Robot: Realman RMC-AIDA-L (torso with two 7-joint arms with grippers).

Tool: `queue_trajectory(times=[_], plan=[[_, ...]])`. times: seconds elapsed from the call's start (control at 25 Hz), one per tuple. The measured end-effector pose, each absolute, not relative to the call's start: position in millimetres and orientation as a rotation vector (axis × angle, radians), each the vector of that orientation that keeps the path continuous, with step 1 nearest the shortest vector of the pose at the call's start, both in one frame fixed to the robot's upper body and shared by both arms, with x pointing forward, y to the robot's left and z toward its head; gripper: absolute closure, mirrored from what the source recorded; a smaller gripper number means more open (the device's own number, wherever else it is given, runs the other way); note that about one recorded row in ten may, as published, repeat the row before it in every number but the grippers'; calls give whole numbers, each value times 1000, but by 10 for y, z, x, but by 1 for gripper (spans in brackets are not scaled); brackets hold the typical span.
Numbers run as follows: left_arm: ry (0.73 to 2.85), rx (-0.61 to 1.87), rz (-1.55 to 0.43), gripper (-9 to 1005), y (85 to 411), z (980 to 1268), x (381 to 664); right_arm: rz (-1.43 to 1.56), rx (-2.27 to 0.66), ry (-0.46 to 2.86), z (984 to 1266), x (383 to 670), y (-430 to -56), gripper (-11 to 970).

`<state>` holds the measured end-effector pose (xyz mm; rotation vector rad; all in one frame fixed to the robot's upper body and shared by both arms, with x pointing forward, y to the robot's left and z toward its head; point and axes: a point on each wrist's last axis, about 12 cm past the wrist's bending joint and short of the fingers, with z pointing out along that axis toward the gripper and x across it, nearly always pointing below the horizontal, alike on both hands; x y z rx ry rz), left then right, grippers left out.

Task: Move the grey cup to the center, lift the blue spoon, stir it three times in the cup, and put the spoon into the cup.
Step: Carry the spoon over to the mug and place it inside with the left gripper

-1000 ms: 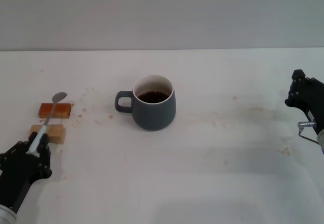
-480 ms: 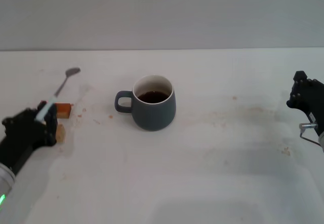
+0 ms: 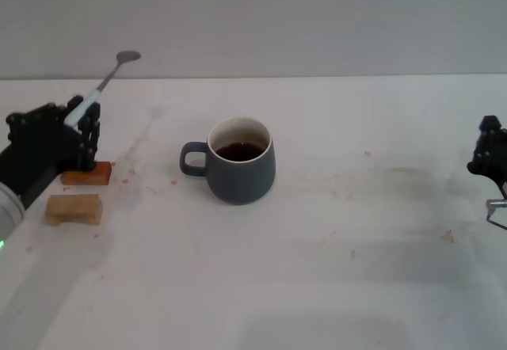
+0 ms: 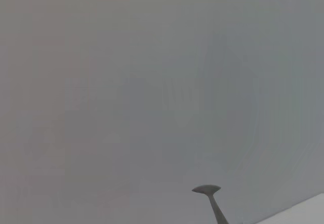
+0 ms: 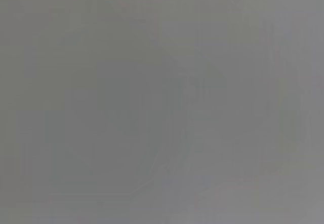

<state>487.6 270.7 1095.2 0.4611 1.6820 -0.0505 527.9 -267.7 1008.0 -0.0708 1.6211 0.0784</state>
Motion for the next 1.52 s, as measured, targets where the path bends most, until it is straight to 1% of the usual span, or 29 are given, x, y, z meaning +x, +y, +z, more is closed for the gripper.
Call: queue_trajectory(times=[0.04,0.24,0.32,0.44,0.72,0.8,0.96,1.0,1.04,1.08,1.2,1.28,1.52], plan=[[1692,478,-43,823,2658,11091,4894,67,-62,1620,10075,5265,-2710,960],[1712,505,-26,823,2624,11179,4910,47,-43,1619,10064,5233,-2771,960],[1771,594,29,823,2496,11381,4952,31,-36,1615,10057,5205,-2820,960],[1786,654,63,823,2426,11466,4959,17,-22,1613,10052,5184,-2862,960],[1784,773,134,823,2262,11774,4950,-22,0,1623,10013,5106,-2976,960],[1780,791,140,823,2230,11822,4942,-27,5,1624,10009,5097,-2990,960],[1780,791,140,823,2230,11822,4942,-45,31,1627,9992,5055,-3046,960],[1777,864,144,823,2094,11948,4919,-54,41,1626,9991,5044,-3071,960],[1777,864,144,823,2094,11948,4919,-64,51,1624,9989,5032,-3098,960],[1793,928,128,823,1969,11943,4910,-77,63,1622,9986,5013,-3132,960],[1793,928,128,823,1969,11943,4910,-100,86,1617,9983,4978,-3195,960],[1804,1064,101,823,1741,11927,4895,-116,103,1617,9978,4956,-3238,960],[1824,1129,94,823,1669,11944,4912,-137,112,1621,9967,4927,-3296,960]])
